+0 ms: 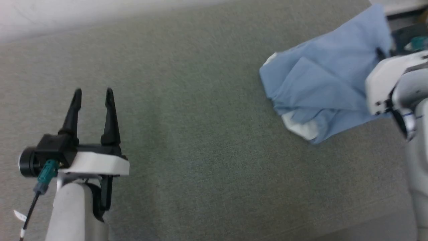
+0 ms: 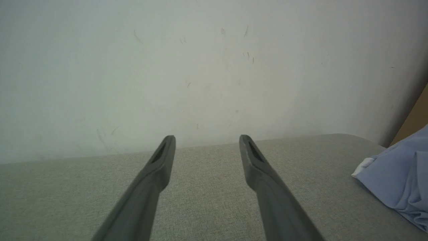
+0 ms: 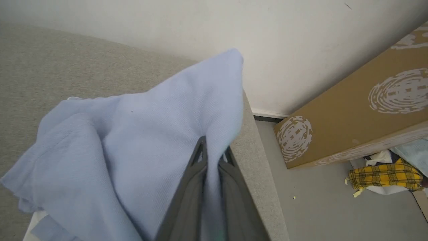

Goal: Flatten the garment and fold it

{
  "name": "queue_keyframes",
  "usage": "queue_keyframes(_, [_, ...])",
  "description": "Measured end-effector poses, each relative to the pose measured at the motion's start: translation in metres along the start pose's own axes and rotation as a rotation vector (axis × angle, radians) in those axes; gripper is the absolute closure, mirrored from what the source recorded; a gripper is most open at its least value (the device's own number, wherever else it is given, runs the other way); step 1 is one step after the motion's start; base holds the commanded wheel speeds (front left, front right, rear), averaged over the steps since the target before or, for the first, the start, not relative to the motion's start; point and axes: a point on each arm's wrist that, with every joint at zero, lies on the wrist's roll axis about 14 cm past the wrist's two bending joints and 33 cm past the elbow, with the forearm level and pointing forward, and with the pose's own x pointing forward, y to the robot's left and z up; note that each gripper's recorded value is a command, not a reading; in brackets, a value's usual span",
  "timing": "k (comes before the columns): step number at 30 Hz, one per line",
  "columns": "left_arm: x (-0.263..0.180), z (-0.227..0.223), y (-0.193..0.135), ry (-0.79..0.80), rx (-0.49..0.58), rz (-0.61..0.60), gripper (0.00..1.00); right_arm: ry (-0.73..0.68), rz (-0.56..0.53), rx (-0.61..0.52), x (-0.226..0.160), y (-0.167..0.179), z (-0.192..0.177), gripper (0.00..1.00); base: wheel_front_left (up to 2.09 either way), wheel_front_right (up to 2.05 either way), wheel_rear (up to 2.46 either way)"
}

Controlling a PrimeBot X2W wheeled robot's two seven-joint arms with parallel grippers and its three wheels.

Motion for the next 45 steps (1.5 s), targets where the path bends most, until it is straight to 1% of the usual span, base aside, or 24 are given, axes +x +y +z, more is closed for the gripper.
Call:
queue_keyframes(6, [0.03, -0.019, -0.015, 0.012, -0.01, -0.06, 0.0, 0.09, -0.166, -0.024, 0.022, -0.066, -0.03, 1.0, 0.0, 0.0, 0.0])
queue_keyframes(10, [0.04, -0.042, -0.02, 0.049, -0.02, -0.085, 0.0, 0.119, -0.242, -0.055, 0.035, -0.095, -0.043, 1.0, 0.0, 0.0, 0.0])
queue_keyframes(13, [0.042, -0.062, -0.021, 0.089, -0.026, -0.095, 0.0, 0.133, -0.277, -0.093, 0.045, -0.107, -0.05, 1.0, 0.0, 0.0, 0.0])
queue_keyframes(18, [0.046, -0.082, -0.017, 0.119, -0.03, -0.097, 0.0, 0.175, -0.339, -0.113, 0.057, -0.127, -0.068, 1.0, 0.0, 0.0, 0.0])
queue_keyframes(20, [0.044, -0.087, -0.012, 0.13, -0.026, -0.088, 0.0, 0.187, -0.345, -0.11, 0.062, -0.127, -0.075, 1.0, 0.0, 0.0, 0.0])
queue_keyframes(23, [0.04, -0.09, -0.001, 0.142, -0.011, -0.067, 0.0, 0.18, -0.336, -0.088, 0.072, -0.119, -0.081, 1.0, 0.0, 0.0, 0.0])
queue_keyframes(24, [0.038, -0.09, 0.002, 0.145, -0.007, -0.06, 0.0, 0.175, -0.331, -0.089, 0.074, -0.116, -0.081, 0.95, 0.0, 0.0, 0.0])
queue_keyframes(25, [0.037, -0.09, 0.004, 0.149, -0.003, -0.055, 0.0, 0.171, -0.328, -0.086, 0.076, -0.114, -0.082, 0.55, 0.0, 0.0, 0.0])
queue_keyframes(26, [0.036, -0.09, 0.006, 0.15, -0.001, -0.051, 0.0, 0.167, -0.327, -0.075, 0.076, -0.113, -0.083, 0.05, 0.0, 0.0, 0.0])
queue_keyframes(27, [0.035, -0.088, 0.006, 0.148, 0.001, -0.048, 0.0, 0.163, -0.327, -0.065, 0.076, -0.112, -0.084, 0.0, 0.0, 0.0, 0.0])
queue_keyframes(31, [0.03, -0.077, 0.008, 0.133, 0.003, -0.032, 0.0, 0.104, -0.329, -0.039, 0.071, -0.113, -0.072, 0.0, 0.0, 0.0, 0.0])
queue_keyframes(36, [0.014, -0.064, 0.006, 0.128, -0.015, -0.015, 0.0, -0.007, -0.312, 0.005, 0.058, -0.112, -0.049, 0.0, 0.0, 0.0, 0.0])
queue_keyframes(41, [-0.004, -0.044, 0.009, 0.113, -0.02, 0.011, 0.0, -0.126, -0.259, 0.071, 0.042, -0.098, -0.029, 0.0, 0.0, 0.0, 0.0])
queue_keyframes(45, [-0.019, -0.025, 0.011, 0.094, -0.025, 0.035, 0.0, -0.25, -0.191, 0.133, 0.028, -0.075, -0.006, 0.0, 0.0, 0.0, 0.0])
